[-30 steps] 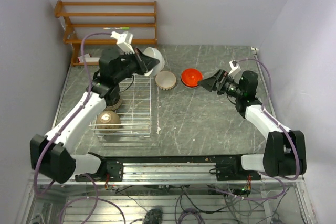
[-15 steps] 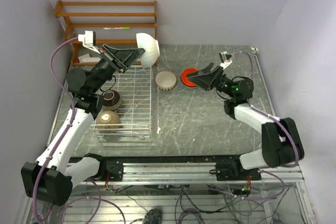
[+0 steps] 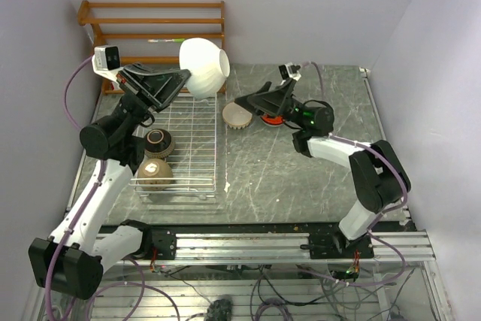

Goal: Load the bowls into the dish rack

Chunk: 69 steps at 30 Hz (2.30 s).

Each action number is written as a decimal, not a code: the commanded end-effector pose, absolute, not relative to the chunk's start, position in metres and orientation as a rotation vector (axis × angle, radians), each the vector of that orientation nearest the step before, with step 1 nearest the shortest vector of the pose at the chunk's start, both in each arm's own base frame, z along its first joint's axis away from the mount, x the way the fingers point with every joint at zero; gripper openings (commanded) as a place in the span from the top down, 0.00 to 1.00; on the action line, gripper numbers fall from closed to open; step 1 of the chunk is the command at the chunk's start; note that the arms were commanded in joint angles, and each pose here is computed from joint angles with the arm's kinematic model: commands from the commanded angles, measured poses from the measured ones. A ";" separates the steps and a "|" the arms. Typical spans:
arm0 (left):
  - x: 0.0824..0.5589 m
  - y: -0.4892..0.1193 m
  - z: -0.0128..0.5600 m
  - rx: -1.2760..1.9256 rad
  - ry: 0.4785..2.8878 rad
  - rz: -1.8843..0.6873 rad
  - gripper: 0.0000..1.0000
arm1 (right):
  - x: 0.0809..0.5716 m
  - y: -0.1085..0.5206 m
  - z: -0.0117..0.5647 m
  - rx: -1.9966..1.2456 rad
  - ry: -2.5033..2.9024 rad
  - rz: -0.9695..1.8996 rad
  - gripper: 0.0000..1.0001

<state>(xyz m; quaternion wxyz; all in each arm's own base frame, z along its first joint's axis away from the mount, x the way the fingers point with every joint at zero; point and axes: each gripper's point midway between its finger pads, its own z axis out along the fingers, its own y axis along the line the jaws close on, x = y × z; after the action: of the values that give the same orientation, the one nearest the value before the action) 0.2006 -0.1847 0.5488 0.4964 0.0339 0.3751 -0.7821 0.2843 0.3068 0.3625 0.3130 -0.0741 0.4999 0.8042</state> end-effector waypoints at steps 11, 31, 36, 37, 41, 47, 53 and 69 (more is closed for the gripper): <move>0.175 -0.174 0.557 0.139 0.806 -1.910 0.93 | 0.286 0.335 0.429 -0.404 1.123 1.927 0.00; 0.289 -0.146 0.402 -0.241 1.101 -1.769 0.93 | 0.297 0.334 0.361 -0.415 1.495 1.557 0.00; 0.334 -0.129 0.355 -0.365 1.185 -1.738 0.93 | 0.300 0.333 0.347 -0.400 1.528 1.544 0.00; 0.342 -0.128 0.344 -0.387 1.203 -1.743 0.93 | 0.301 0.332 0.344 -0.399 1.535 1.542 0.00; 0.371 -0.128 0.307 -0.466 1.258 -1.795 0.93 | 0.306 0.327 0.343 -0.392 1.539 1.522 0.00; 0.403 -0.130 0.274 -0.524 1.321 -1.811 0.93 | 0.314 0.318 0.326 -0.371 1.581 1.481 0.00; 0.422 -0.134 0.238 -0.575 1.437 -1.776 0.93 | 0.325 0.324 0.314 -0.389 1.630 1.459 0.00; 0.437 -0.136 0.172 -0.667 1.766 -1.550 0.93 | 0.363 0.338 0.274 -0.429 1.770 1.336 0.00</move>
<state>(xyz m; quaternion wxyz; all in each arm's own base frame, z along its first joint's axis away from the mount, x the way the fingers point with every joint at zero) 0.4361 -0.1367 0.1680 0.3263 -0.2866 0.6477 -0.6260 0.3505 0.3352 0.2693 0.4121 -0.1539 0.7087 0.5517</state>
